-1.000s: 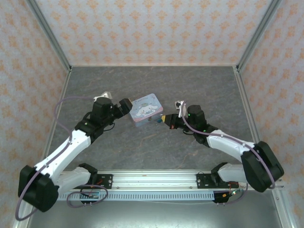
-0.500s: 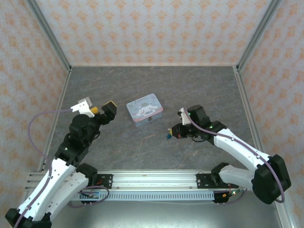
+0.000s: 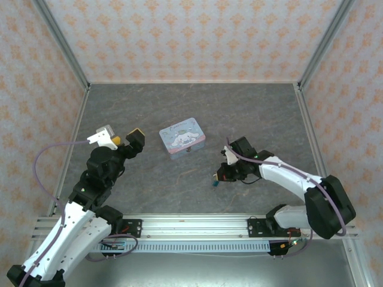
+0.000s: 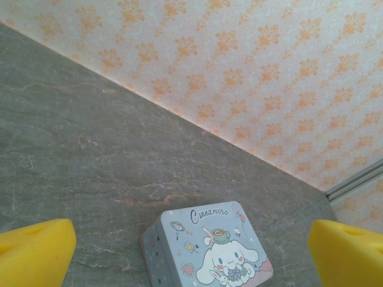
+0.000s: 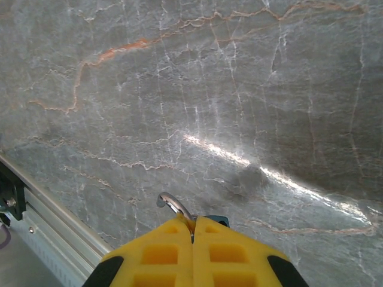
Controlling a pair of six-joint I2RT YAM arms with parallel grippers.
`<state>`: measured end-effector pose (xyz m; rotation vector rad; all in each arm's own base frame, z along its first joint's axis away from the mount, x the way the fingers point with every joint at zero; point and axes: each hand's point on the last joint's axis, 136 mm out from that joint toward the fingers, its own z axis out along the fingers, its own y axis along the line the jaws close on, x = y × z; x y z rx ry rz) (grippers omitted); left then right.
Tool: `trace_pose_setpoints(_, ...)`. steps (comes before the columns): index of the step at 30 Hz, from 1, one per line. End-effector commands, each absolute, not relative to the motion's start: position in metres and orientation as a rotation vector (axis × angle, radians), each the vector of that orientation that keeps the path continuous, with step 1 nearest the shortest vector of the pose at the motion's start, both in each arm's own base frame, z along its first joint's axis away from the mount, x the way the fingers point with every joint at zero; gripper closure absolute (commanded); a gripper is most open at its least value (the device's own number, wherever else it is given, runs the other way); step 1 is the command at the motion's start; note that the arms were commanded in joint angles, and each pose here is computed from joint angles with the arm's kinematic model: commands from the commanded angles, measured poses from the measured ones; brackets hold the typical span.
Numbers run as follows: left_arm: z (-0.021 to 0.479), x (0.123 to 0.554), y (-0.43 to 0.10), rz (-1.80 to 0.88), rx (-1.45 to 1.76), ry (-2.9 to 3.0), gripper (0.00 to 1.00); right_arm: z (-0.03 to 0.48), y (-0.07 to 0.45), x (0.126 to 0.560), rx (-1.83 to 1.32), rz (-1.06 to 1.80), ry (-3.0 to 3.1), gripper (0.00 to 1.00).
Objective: Unlock the padlock with the key
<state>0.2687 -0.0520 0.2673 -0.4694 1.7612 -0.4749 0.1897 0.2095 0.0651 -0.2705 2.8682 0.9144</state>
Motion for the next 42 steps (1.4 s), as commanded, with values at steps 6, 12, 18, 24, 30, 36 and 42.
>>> trace_pose_setpoints(6, 0.26, 0.267, -0.049, -0.448, -0.475, 1.778, 0.0, 0.052, 0.207, 0.201, -0.253, 0.85, 2.872, 0.93)
trace_pose_setpoints(12, 0.262, 0.267, -0.049, -0.437, -0.468, 1.781, 0.0, 0.061, 0.201, 0.212, -0.248, 0.785, 2.834, 0.75)
trace_pose_setpoints(18, 0.273, 0.266, -0.046, -0.409, -0.447, 1.768, 0.0, 0.096, 0.183, 0.23, -0.246, 0.636, 2.703, 0.6)
trace_pose_setpoints(24, 0.289, 0.265, -0.036, -0.338, -0.434, 1.716, 0.0, 0.156, 0.151, 0.254, -0.217, 0.418, 2.452, 0.45)
trace_pose_setpoints(30, 0.3, 0.27, -0.028, -0.233, -0.372, 1.643, 0.0, 0.212, 0.113, 0.272, -0.139, 0.225, 2.144, 0.29)
trace_pose_setpoints(36, 0.289, 0.276, -0.023, -0.084, -0.276, 1.609, 0.0, 0.225, 0.076, 0.279, -0.098, -0.028, 2.004, 0.08)
trace_pose_setpoints(42, 0.26, 0.284, -0.014, 0.113, -0.197, 1.707, 0.0, 0.205, 0.033, 0.29, 0.008, -0.275, 1.916, 0.01)
